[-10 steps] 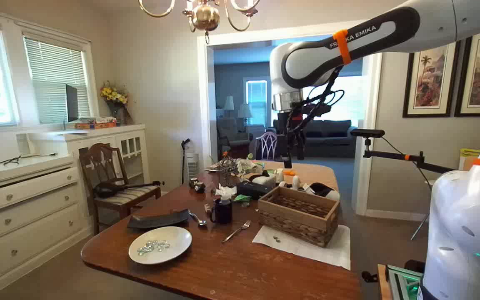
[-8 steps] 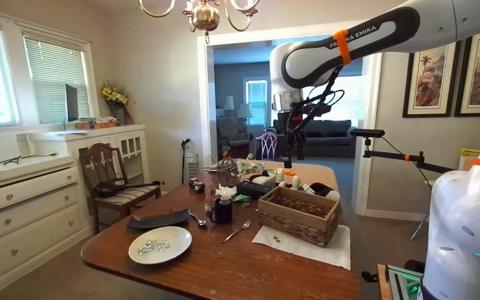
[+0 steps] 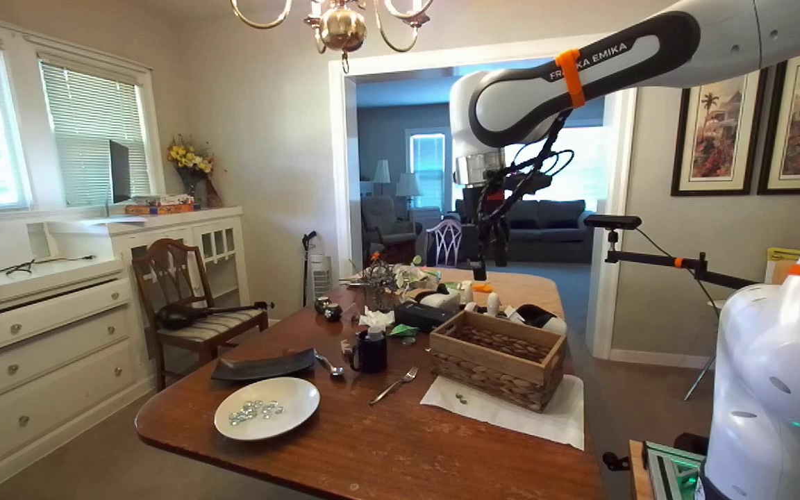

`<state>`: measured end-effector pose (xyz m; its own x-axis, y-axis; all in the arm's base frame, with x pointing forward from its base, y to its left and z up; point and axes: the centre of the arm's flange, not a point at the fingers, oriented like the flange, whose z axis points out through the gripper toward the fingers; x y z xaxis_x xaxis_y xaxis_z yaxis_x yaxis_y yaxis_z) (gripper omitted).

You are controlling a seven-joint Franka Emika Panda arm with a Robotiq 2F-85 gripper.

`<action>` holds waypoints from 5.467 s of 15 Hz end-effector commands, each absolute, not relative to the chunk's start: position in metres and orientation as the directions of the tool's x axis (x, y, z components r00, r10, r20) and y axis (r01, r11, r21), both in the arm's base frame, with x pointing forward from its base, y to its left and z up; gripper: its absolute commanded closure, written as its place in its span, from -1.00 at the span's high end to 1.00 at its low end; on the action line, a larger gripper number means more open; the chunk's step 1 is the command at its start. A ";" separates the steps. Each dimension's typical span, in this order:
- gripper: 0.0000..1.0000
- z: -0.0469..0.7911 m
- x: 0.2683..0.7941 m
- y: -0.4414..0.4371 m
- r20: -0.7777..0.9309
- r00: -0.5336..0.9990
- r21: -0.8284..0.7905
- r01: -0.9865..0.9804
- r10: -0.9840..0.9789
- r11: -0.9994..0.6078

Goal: Remove the container from the black cup and move the black cup forward

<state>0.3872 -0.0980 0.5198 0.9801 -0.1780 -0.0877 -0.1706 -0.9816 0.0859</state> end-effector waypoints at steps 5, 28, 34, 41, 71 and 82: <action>1.00 0.548 0.439 -0.155 0.020 0.933 -0.055 -0.357 -0.358 -0.933; 1.00 0.602 0.574 -0.267 0.232 0.833 -0.123 -0.486 -0.502 -0.865; 1.00 0.603 0.637 -0.247 0.257 0.870 -0.083 -0.413 -0.420 -0.907; 1.00 0.584 0.653 -0.232 0.285 0.870 -0.070 -0.400 -0.402 -0.914; 1.00 0.350 0.692 -0.259 -0.006 0.907 0.033 -0.420 -0.420 -0.907; 1.00 0.298 0.738 -0.222 0.061 0.885 0.085 -0.465 -0.461 -0.881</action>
<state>0.7215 -0.2210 0.3078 0.9050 -0.4244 0.0276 -0.4253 -0.9038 0.0477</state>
